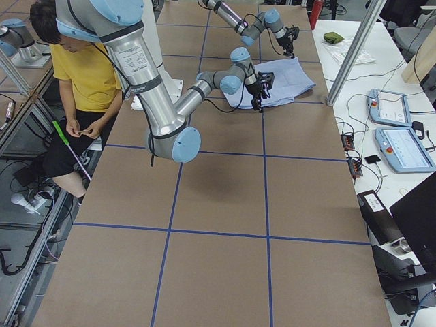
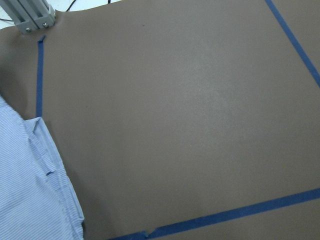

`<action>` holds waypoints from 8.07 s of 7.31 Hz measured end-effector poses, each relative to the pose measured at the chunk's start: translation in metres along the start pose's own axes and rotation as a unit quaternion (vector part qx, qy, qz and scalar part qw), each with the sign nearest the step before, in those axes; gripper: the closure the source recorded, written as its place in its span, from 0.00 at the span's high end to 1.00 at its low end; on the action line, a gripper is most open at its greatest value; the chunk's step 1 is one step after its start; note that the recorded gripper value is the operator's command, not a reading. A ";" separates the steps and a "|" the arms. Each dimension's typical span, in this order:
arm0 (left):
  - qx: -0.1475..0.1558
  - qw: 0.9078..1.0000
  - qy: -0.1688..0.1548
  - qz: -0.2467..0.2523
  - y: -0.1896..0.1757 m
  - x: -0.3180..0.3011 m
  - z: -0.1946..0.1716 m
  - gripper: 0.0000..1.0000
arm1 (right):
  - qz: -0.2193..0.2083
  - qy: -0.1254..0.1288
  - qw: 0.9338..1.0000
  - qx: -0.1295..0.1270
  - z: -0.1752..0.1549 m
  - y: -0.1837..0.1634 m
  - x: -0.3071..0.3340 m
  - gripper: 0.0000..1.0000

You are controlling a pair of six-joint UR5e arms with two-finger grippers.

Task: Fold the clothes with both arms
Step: 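Drag the shirt with the left gripper farther from the robot, rotating it upright, then release the shirt with the left gripper while the right gripper moves to its near corner, then lower the left gripper to the shirt's near edge beside the right gripper, then grasp the near edge with both grippers and lift it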

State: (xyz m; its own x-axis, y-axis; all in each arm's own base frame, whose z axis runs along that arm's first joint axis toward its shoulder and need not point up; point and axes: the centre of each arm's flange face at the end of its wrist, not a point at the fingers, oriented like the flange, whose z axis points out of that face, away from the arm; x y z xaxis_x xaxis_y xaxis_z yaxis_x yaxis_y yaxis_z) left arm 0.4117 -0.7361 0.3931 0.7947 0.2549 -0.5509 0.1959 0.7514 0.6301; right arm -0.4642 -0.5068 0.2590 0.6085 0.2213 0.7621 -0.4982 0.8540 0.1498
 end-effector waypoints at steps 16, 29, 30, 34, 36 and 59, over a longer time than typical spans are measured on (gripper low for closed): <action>0.008 0.995 0.092 0.035 0.056 -0.029 -0.087 1.00 | 0.218 0.080 0.973 -0.009 0.015 0.202 -0.120 0.75; 0.003 0.995 0.093 0.035 0.062 -0.032 -0.086 1.00 | 0.216 0.071 0.974 0.005 0.024 0.211 -0.145 0.00; 0.000 0.994 0.102 0.036 0.062 -0.029 -0.088 1.00 | 0.215 0.066 0.974 0.003 0.020 0.209 -0.149 0.00; -0.021 0.986 0.168 -0.012 0.114 -0.005 -0.144 1.00 | 0.213 0.052 0.976 0.005 0.008 0.205 -0.154 0.00; -0.038 0.979 0.190 -0.061 0.175 0.018 -0.188 1.00 | 0.214 0.050 0.976 0.007 0.007 0.204 -0.154 0.00; -0.155 0.905 0.264 -0.294 0.246 0.255 -0.350 0.00 | 0.193 -0.012 0.981 -0.020 -0.092 0.194 -0.015 0.00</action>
State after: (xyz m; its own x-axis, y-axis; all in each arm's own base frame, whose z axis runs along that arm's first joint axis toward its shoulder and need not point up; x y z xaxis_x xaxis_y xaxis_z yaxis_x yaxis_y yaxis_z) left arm 0.4614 -0.2727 0.2160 0.2045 -0.0519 -0.9775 0.2602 0.9656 0.0031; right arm -0.5133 -0.3009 0.2193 0.3644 0.5201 0.7725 -0.6638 0.7269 -0.1762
